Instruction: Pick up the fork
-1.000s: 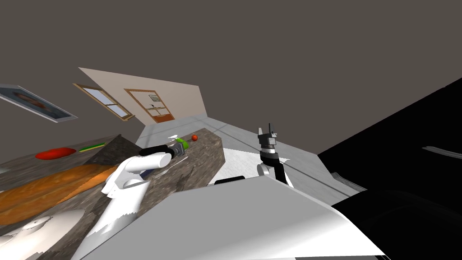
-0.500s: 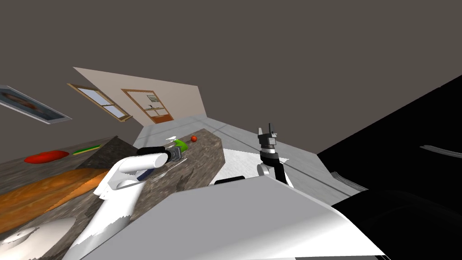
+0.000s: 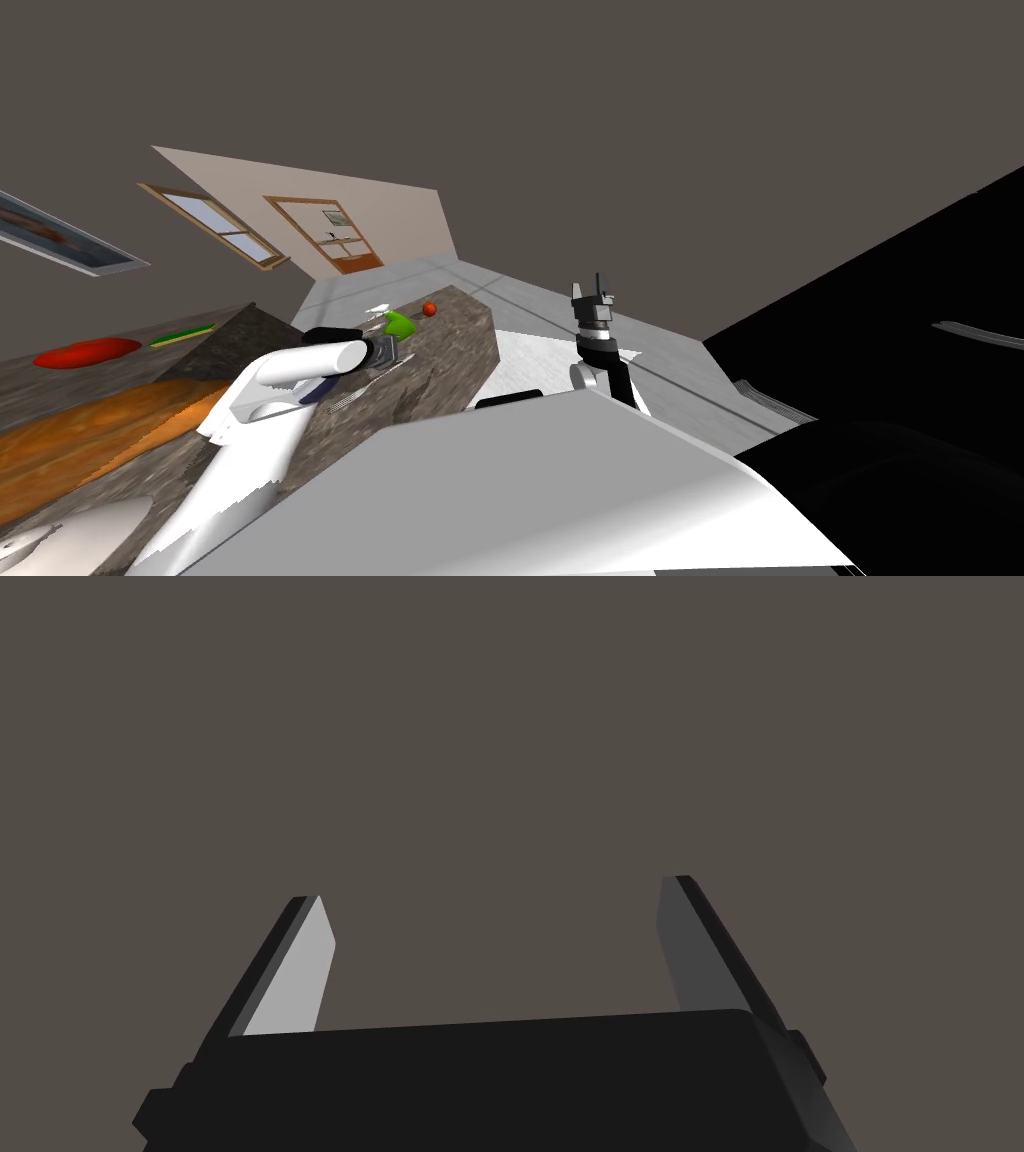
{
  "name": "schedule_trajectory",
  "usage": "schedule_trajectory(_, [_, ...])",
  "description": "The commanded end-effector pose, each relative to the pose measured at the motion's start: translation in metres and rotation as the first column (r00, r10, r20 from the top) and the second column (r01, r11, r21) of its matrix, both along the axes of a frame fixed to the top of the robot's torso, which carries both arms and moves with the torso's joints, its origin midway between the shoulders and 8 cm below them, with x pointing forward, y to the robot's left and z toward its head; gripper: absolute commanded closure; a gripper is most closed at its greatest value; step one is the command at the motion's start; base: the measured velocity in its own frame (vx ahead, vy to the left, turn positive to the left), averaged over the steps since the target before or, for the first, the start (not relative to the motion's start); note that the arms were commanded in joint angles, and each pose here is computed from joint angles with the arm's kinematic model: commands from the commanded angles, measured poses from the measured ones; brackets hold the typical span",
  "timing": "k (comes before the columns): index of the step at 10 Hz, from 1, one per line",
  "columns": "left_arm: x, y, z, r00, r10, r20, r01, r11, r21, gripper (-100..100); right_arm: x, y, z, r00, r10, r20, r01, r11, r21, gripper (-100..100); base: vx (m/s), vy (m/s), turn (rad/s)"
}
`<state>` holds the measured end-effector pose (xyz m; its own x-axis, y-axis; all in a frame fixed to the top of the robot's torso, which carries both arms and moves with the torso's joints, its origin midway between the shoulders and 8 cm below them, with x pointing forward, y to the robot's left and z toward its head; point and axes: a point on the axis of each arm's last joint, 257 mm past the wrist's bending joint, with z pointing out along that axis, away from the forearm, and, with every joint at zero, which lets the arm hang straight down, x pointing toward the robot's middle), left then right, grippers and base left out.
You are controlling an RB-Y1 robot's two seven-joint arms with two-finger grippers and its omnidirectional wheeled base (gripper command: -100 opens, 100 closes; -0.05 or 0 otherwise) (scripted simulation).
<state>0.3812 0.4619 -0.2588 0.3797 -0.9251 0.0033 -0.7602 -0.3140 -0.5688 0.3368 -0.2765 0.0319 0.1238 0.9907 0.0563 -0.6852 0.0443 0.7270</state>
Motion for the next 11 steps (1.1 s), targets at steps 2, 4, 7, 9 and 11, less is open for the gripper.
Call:
schedule_trajectory(2, [-0.020,0.007,-0.016,0.995,0.036,-0.088,-0.039,0.999,-0.034,-100,0.000,0.000,0.000,1.000,0.000,0.000,0.000,1.000,0.000,0,0.029,0.037,-0.011])
schedule_trajectory(4, [-0.037,0.010,-0.026,0.987,0.057,-0.152,-0.066,0.996,-0.055,-100,0.000,0.000,0.000,1.000,0.000,0.000,0.000,1.000,0.000,0,0.035,0.038,-0.016])
schedule_trajectory(7, [-0.067,0.016,-0.043,0.962,0.091,-0.258,-0.117,0.989,-0.088,-100,0.000,0.000,0.000,1.000,0.000,0.000,0.000,1.000,0.000,0,0.040,0.056,-0.011])
schedule_trajectory(9, [-0.087,0.016,-0.051,0.940,0.105,-0.326,-0.145,0.984,-0.103,-100,0.000,0.000,0.000,1.000,0.000,0.000,0.000,1.000,0.000,0,0.036,0.072,-0.008])
schedule_trajectory(11, [-0.102,0.017,-0.058,0.920,0.115,-0.375,-0.169,0.979,-0.114,-100,0.000,0.000,0.000,1.000,0.000,0.000,0.000,1.000,0.000,0,0.039,0.071,-0.010])
